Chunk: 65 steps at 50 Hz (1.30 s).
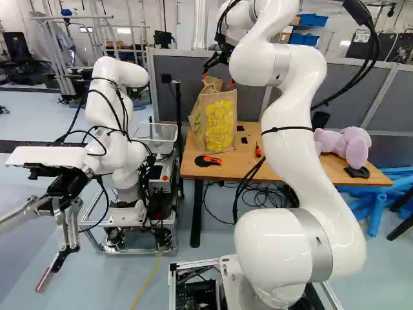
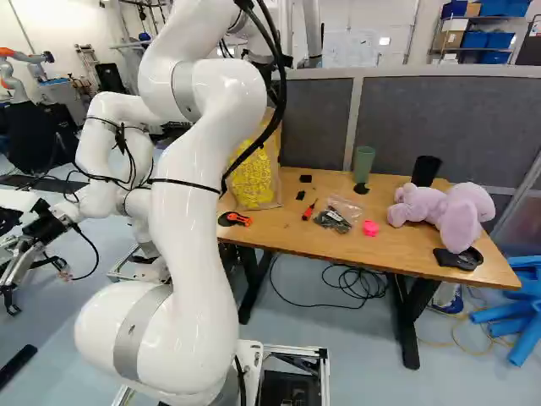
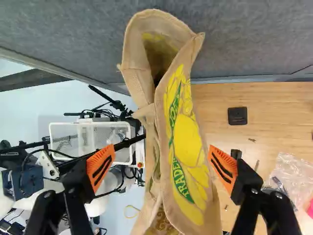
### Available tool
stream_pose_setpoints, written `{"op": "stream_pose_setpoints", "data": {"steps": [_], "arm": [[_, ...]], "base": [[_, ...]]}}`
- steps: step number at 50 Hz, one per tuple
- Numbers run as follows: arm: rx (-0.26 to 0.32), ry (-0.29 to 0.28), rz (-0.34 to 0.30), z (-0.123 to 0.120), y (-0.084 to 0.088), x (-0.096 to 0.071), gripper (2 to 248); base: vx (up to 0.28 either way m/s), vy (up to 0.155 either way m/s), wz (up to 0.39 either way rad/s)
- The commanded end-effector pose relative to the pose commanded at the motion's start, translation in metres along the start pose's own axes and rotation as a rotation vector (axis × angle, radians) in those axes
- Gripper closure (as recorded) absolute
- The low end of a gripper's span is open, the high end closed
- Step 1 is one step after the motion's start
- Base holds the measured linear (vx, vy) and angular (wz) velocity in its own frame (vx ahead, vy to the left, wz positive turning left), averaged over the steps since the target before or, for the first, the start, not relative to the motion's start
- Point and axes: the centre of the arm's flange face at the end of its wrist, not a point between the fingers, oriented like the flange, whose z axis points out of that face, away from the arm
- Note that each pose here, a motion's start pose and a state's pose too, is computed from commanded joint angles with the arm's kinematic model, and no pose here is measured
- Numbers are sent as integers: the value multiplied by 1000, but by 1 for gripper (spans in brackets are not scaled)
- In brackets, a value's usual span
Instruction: Pick up the bag on the ground and place it on the table
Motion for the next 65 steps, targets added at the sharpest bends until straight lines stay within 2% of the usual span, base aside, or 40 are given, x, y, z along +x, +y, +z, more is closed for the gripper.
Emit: {"op": "stream_pose_setpoints", "data": {"steps": [30,65], "arm": [[9,65,-16,-42,-10,-1,3],[9,68,-16,-44,-10,-1,3]], "base": [[0,0,0],[0,0,0]]}}
